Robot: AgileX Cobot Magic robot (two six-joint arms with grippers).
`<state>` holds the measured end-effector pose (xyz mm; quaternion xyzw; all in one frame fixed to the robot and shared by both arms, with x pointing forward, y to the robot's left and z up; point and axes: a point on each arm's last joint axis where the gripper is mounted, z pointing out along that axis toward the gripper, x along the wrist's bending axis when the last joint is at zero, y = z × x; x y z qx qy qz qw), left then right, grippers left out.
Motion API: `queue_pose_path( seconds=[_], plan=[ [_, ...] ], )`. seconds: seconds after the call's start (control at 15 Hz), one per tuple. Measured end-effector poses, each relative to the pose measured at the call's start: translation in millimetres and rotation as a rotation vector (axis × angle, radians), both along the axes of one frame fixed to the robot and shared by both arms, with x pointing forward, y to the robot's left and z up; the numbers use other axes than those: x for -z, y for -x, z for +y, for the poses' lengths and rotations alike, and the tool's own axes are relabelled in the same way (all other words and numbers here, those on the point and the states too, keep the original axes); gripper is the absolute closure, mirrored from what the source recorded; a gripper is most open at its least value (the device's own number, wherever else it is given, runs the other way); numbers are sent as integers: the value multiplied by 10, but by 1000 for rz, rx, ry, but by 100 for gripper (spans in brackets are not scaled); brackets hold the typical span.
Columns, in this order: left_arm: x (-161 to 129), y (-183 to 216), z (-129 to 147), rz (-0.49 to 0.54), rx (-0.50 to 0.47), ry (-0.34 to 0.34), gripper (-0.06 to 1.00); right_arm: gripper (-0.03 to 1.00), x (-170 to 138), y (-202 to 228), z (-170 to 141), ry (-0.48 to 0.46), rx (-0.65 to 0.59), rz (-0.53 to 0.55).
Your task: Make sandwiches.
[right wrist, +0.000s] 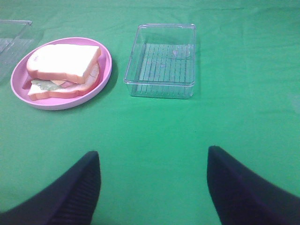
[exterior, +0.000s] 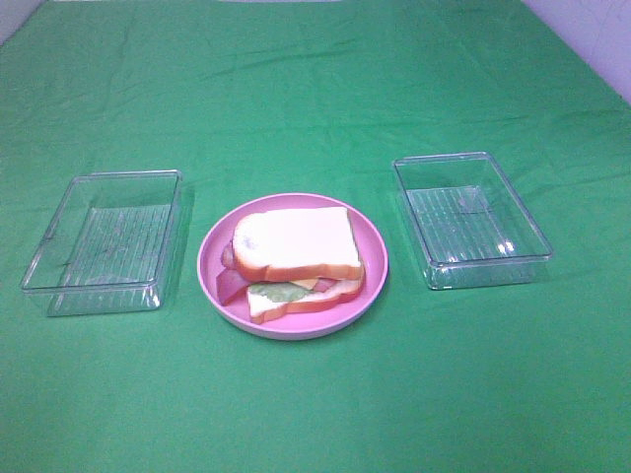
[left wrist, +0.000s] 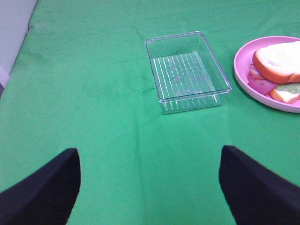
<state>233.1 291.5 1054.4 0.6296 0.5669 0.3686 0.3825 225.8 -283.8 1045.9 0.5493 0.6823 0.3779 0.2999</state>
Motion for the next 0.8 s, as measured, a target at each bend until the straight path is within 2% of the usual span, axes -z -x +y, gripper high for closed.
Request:
queue_pose_path(
  seconds=[0.8],
  plan=[
    [-1, 0, 1, -1, 8, 0, 18, 34, 0, 0, 0, 0, 0, 0]
  ],
)
